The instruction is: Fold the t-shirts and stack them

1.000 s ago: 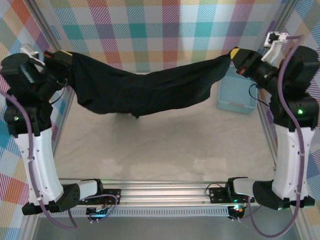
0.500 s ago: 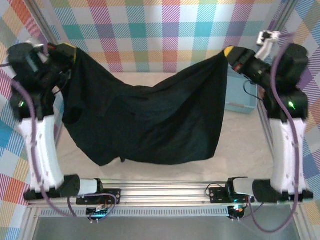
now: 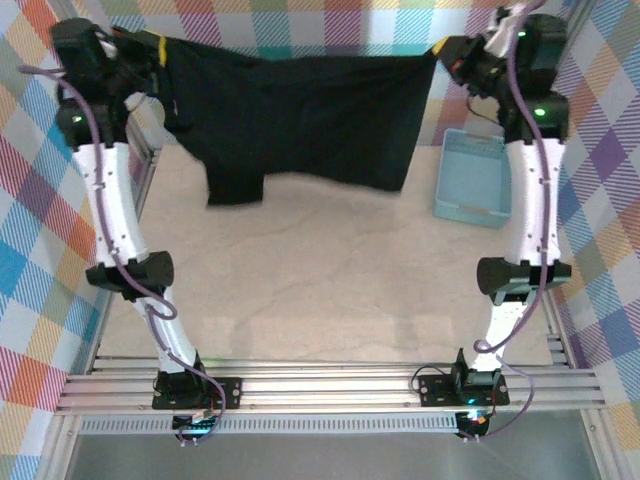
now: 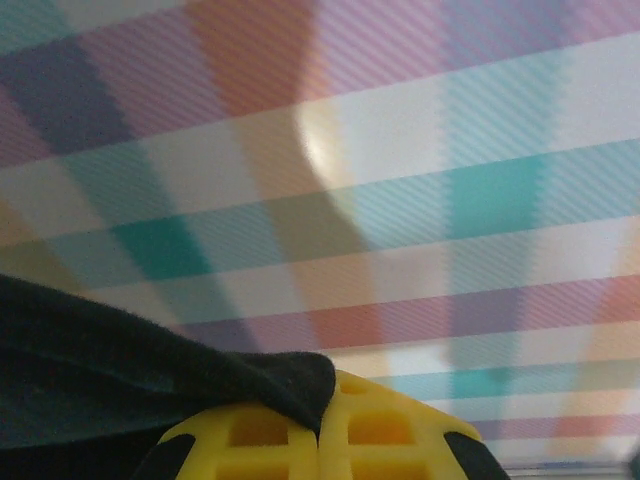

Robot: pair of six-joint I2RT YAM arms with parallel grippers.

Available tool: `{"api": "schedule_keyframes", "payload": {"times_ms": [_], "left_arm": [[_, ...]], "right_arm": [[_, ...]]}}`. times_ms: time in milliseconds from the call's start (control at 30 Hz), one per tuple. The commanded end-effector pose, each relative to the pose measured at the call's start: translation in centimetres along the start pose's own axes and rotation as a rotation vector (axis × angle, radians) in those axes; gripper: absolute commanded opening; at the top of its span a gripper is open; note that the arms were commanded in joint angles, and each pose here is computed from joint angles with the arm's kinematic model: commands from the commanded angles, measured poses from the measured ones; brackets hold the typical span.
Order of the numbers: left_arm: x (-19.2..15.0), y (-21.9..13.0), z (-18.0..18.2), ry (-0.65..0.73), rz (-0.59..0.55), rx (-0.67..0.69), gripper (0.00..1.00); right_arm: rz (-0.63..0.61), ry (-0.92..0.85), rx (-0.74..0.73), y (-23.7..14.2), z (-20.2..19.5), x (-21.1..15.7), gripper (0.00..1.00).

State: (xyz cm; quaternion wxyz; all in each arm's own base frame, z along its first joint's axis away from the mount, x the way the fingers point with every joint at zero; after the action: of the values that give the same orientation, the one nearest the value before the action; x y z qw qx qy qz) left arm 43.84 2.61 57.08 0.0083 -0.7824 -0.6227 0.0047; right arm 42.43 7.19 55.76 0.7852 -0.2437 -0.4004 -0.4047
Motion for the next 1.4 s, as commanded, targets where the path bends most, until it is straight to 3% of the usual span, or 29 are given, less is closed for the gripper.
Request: {"api": "schedule_keyframes", "payload": {"times_ms": [0,67,167,200,233,267,400,500,533,600,800,967,1167,1367], "left_arm": [[-2.4,-8.7,-6.7,0.083,-0.015,-0.178,0.0],[-3.4,-9.7,-4.4,0.079,0.003,-0.077,0.0],[-4.4,-10.6,3.2,0.03,0.031,0.12,0.0],[-4.6,-10.7,7.6,-0.003,0.043,0.211,0.02],[-4.9,-10.5,11.6,-0.039,0.064,0.287,0.12],[-5.6,-10.8,15.7,-0.083,0.095,0.357,0.15],[-7.5,-13.7,33.2,-0.197,0.164,0.74,0.23],[-8.0,-16.8,40.3,-0.189,0.153,0.937,0.54],[-8.1,-17.6,41.4,-0.18,0.143,0.982,0.64],[-8.3,-18.3,41.9,-0.153,0.14,1.019,0.7],[-9.1,-19.1,40.9,-0.051,0.13,1.06,0.66],[-7.8,-17.1,41.8,-0.028,0.077,1.095,0.63],[-6.2,-11.9,46.9,-0.029,0.141,1.284,0.58],[-6.4,-8.8,49.9,-0.045,0.182,1.353,0.58]], "right_arm": [[-0.11,-0.042,0.034,-5.1,3.5,2.6,0.0],[-0.063,-0.027,0.018,-5.2,2.8,1.1,0.0],[0.078,0.067,-0.021,-4.2,-0.4,-3.9,0.0],[0.137,0.113,-0.047,-3.9,-2.1,-6.3,0.0],[0.182,0.147,-0.067,-3.7,-3.5,-8.5,0.0],[0.228,0.187,-0.092,-3.7,-5.3,-11.4,0.02],[0.407,0.362,-0.275,-5.2,-12.4,-23.6,0.24],[0.516,0.453,-0.416,-7.3,-16.2,-31.3,0.37],[0.548,0.464,-0.457,-8.0,-17.0,-33.0,0.41],[0.587,0.461,-0.493,-9.0,-17.7,-35.2,0.43],[0.629,0.327,-0.487,-9.0,-15.3,-36.6,0.41],[0.74,0.227,-0.402,-4.6,-12.7,-38.8,0.37],[0.97,0.183,-0.304,3.0,-10.7,-44.5,0.34],[1.05,0.266,-0.371,7.9,-13.5,-48.0,0.32]]}}
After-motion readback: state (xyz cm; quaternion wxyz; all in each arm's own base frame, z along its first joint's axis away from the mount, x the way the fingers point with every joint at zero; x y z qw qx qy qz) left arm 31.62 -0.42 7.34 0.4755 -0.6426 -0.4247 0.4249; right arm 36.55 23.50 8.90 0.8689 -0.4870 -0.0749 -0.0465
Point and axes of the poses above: each hand's point on the last joint's axis, 136 mm out from that joint toward the fingers, its own y axis out along the fingers, its own z axis along the line the jaws close on, x = y × z, the point moved 5 cm from there along -y, back along the fingers, and after that the axes turned 13 degrees about -y, right-handed, at the moved point
